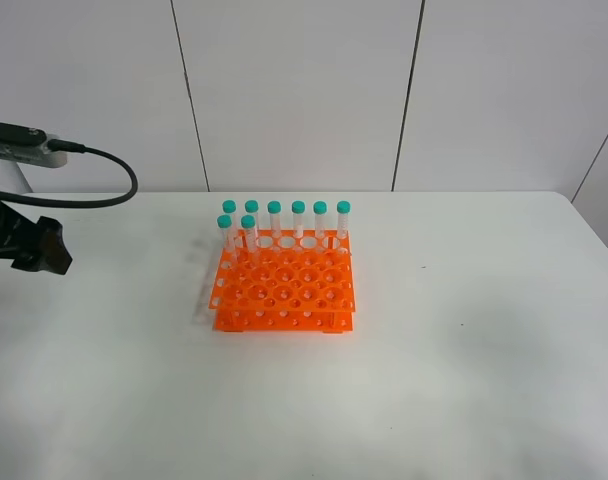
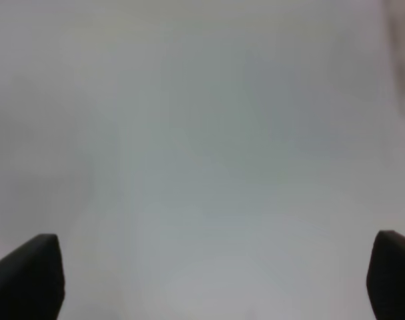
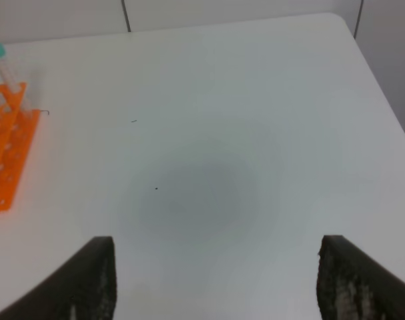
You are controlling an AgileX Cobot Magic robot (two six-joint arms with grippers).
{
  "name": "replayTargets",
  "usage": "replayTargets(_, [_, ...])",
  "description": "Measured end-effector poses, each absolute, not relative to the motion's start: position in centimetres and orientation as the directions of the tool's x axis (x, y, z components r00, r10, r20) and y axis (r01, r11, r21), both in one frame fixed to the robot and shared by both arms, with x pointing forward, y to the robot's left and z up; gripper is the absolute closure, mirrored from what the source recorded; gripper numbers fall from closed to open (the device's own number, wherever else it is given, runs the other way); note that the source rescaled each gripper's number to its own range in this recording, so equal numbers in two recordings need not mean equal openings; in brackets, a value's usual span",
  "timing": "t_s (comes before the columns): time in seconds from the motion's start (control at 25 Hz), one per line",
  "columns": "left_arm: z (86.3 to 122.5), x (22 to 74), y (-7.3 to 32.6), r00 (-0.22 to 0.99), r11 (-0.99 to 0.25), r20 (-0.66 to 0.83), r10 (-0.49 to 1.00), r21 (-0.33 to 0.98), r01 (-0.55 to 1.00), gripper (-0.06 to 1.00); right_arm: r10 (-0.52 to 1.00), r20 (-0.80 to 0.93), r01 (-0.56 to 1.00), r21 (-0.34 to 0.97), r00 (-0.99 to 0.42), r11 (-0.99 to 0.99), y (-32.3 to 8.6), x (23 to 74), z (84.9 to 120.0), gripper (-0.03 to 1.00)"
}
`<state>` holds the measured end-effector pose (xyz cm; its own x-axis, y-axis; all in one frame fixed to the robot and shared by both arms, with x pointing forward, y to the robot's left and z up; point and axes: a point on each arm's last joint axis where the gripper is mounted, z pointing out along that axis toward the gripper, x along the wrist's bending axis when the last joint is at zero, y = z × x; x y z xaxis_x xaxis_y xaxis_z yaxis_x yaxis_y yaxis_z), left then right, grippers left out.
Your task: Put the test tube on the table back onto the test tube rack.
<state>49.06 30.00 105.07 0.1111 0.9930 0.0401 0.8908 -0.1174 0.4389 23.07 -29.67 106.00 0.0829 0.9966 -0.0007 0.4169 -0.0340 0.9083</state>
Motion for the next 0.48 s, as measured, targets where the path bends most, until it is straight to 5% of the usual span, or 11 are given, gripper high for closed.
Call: replayTargets(0.48, [104.9, 45.3, 29.9, 0.101, -0.099, -0.015, 0.995, 0.125, 0.987, -0.05, 0.997, -0.001, 0.417, 0.908, 0.083, -0.034, -29.7, 23.1, 106.0, 0.13])
